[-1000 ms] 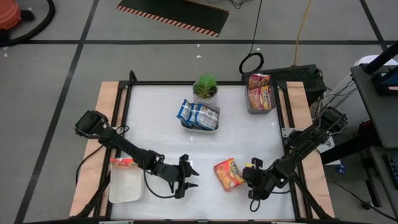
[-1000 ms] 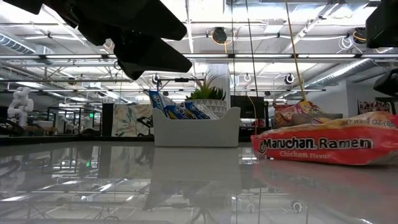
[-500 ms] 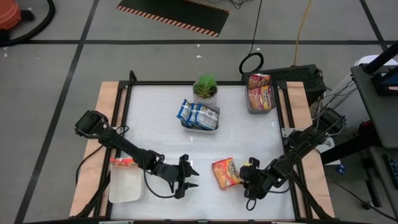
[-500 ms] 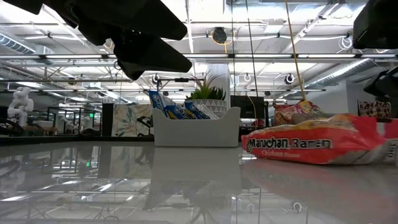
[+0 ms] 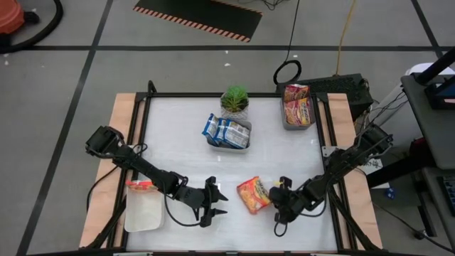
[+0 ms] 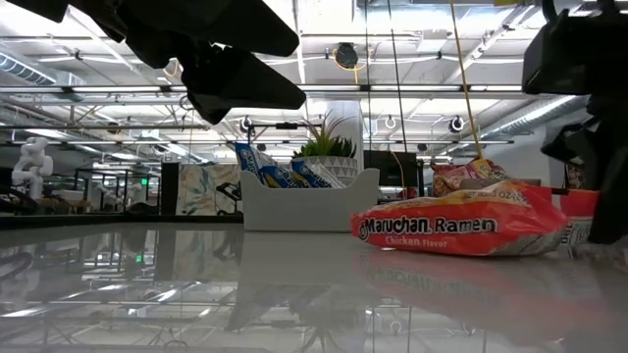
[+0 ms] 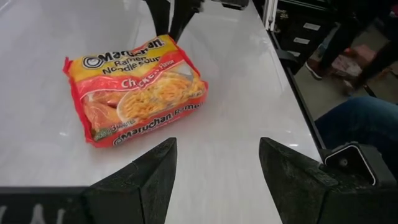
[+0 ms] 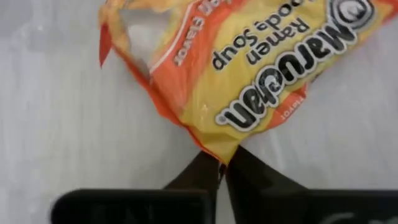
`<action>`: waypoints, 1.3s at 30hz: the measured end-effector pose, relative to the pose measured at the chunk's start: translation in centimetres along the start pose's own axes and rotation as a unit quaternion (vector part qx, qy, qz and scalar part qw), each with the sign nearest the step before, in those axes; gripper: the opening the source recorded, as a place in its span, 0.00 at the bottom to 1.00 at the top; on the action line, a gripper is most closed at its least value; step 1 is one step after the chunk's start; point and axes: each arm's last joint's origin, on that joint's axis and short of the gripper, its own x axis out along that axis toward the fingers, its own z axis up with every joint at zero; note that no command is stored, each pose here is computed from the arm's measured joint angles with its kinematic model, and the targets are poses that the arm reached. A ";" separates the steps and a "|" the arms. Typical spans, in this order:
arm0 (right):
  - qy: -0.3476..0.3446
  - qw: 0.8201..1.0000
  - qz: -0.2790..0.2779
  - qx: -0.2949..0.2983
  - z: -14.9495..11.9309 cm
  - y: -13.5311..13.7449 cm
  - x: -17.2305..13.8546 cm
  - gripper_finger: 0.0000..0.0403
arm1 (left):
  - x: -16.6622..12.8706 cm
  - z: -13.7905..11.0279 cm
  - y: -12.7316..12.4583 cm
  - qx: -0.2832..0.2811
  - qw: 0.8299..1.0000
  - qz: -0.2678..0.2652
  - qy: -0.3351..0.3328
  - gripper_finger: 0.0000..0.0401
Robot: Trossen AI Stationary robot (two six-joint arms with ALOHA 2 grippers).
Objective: Sort Maruchan noodles
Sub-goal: Put the orange noodle pack into the white bin
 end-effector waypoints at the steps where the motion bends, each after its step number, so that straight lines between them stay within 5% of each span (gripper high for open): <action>1: -0.002 1.000 -0.001 -0.012 0.0 0.0 0.0 0.03 | 0.0 0.0 0.0 0.002 1.000 0.000 0.000 0.58; 13: -0.101 0.987 -0.079 -0.093 1.7 0.6 -1.0 0.00 | 0.0 0.2 0.6 0.013 0.998 0.052 -0.021 0.58; 28: -0.207 0.954 -0.110 -0.186 5.6 4.6 -4.8 0.00 | 0.1 -0.4 1.8 -0.066 0.993 0.092 0.014 0.58; 39: -0.260 0.936 -0.118 -0.207 6.9 6.9 -7.3 0.00 | -0.1 0.1 -0.2 -0.011 0.998 0.049 -0.034 0.58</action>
